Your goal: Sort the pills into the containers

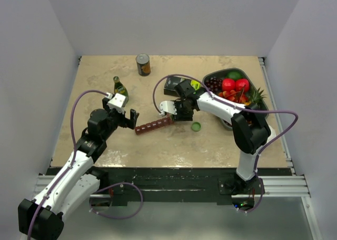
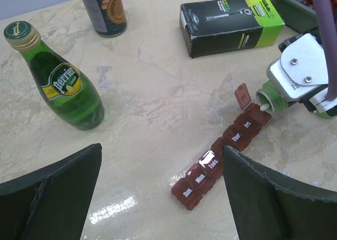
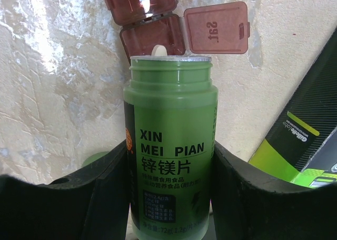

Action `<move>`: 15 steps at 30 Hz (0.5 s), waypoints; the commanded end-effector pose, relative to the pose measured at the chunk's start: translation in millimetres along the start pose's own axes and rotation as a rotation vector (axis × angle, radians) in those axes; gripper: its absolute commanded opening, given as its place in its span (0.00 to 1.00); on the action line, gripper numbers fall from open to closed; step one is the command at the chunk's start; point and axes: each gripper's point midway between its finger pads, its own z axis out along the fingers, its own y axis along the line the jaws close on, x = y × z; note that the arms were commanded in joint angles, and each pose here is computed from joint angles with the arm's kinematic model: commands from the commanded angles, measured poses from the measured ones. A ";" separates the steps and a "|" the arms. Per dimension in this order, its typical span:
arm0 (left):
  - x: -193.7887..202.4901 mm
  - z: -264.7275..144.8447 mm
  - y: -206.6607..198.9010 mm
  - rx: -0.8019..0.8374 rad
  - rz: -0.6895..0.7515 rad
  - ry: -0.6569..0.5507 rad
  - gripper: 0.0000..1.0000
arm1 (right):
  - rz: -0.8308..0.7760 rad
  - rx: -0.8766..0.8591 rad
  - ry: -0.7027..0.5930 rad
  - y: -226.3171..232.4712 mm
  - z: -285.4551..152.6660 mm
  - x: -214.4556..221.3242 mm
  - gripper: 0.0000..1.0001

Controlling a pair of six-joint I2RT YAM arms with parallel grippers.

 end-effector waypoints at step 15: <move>-17.2 -1.2 2.5 -0.006 0.011 -0.049 1.00 | -0.031 0.036 0.040 -13.5 -4.0 -5.9 0.02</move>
